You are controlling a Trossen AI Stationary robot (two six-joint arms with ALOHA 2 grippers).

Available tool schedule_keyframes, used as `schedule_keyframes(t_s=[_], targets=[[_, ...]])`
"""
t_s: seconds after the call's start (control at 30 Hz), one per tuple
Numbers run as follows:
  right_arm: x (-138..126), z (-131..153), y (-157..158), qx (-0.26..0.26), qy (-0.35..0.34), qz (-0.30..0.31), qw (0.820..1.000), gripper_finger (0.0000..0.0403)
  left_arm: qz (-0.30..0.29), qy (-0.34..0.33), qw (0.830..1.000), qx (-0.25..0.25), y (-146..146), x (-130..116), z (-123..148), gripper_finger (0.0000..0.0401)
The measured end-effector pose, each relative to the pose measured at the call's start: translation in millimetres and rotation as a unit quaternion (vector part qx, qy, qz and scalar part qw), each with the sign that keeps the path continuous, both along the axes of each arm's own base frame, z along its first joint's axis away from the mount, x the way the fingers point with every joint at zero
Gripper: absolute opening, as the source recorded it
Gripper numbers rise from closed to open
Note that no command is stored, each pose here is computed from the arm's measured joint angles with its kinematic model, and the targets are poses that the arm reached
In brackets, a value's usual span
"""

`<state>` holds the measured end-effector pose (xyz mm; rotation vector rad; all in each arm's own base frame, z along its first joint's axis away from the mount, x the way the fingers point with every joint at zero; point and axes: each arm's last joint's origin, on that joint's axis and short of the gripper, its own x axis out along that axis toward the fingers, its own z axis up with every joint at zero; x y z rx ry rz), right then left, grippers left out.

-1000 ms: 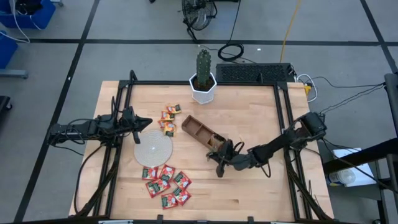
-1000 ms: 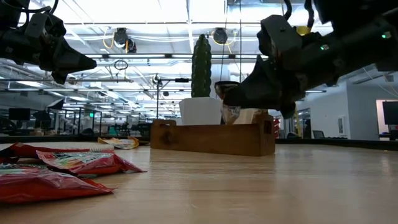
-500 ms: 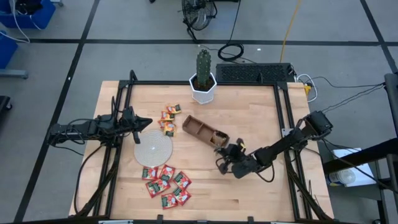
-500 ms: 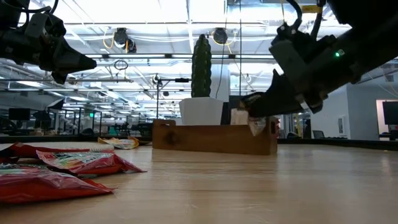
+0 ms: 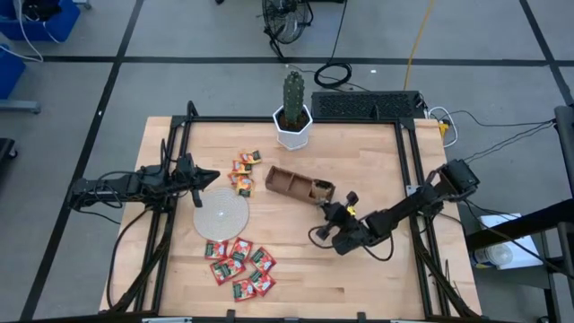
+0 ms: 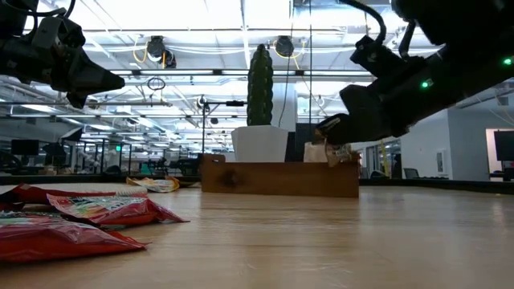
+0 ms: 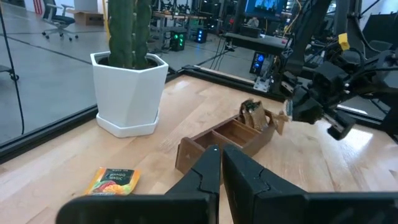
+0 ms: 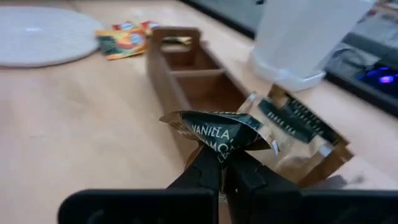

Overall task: Pick & Place Tea
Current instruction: Put the brown tea bag into the right section of the wooden organizer

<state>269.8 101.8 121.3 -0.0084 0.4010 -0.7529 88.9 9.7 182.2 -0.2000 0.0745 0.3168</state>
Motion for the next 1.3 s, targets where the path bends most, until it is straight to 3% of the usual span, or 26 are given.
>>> schedule_keyframes(t_s=[0.27, 0.43, 0.8, 1.3], targets=[[5.1, 2.9, -14.8, -0.04, -0.007, -0.047, 0.998, 0.0, 0.0, 0.0, 1.0, 0.0, 0.0, 0.0, -0.1, 0.0021], [15.9, 8.1, -31.2, 0.009, -0.074, -0.085, 0.994, 0.0, 0.0, 0.0, 1.0, 0.0, 0.0, 0.0, 0.1, 0.0021], [19.0, 5.2, -43.3, 0.066, -0.108, -0.11, 0.986, 0.0, 0.0, 0.0, 1.0, 0.0, 0.0, 0.0, 0.0, 0.0021], [5.1, -7.5, -45.5, 0.097, -0.077, -0.145, 0.982, 0.0, 0.0, 0.0, 1.0, 0.0, 0.0, 0.0, -0.1, 0.0021]])
